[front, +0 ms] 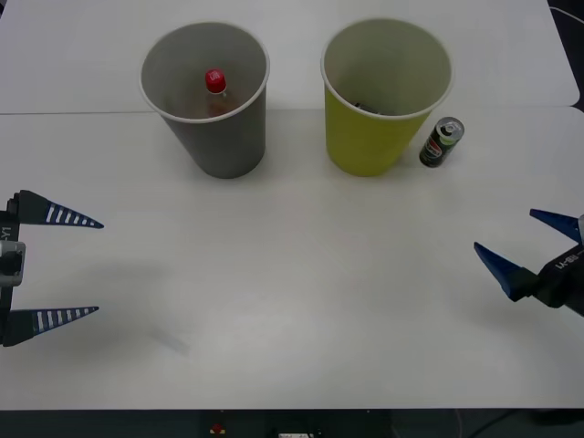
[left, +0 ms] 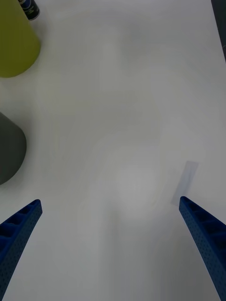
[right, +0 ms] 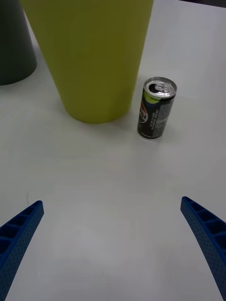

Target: Put the can into the green bin and the plastic bottle into the gray bin

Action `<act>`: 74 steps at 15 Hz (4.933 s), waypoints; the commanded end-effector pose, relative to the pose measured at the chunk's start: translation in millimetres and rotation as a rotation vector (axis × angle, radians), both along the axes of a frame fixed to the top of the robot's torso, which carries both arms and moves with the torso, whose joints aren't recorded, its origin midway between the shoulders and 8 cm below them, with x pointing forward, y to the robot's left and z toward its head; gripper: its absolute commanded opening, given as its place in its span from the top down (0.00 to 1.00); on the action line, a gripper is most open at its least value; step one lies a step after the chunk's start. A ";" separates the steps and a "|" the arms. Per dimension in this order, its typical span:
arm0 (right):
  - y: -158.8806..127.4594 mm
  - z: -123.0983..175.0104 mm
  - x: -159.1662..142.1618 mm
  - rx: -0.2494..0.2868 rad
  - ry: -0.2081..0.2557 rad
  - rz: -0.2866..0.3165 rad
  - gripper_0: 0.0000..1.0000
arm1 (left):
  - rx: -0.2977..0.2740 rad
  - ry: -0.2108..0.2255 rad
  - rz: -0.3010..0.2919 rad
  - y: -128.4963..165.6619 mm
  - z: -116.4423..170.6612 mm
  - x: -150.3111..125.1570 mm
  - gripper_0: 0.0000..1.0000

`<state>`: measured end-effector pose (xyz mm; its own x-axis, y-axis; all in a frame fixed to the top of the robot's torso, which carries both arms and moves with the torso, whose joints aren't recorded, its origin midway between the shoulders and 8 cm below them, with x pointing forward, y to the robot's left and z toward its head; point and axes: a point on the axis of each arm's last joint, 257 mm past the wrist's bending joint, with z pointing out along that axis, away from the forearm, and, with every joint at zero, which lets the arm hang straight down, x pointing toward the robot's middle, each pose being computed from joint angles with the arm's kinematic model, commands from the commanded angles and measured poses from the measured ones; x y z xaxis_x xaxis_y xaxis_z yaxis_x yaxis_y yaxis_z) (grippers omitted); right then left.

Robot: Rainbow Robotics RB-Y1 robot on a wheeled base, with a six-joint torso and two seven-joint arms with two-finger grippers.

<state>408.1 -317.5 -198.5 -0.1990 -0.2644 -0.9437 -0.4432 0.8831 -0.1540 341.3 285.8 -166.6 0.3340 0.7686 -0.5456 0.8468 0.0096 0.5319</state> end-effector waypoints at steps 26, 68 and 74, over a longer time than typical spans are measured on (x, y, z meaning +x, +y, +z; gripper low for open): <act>28.5 -35.2 133.5 0.203 -0.288 -0.280 0.00 | 0.000 0.000 0.000 0.0 0.0 0.0 0.00; 28.8 -18.6 252.9 0.220 -0.284 -0.453 1.00 | 0.000 0.000 0.000 0.0 0.0 0.0 0.00; 20.1 -16.3 248.9 0.171 -0.295 -0.425 1.00 | 0.000 0.000 0.000 0.0 0.0 0.0 0.00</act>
<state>658.5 -296.5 -215.5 0.0240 -0.0477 -0.9986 0.0050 0.9989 -0.0476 341.3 285.8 -166.6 0.3340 0.7686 -0.5456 0.8468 0.0096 0.5319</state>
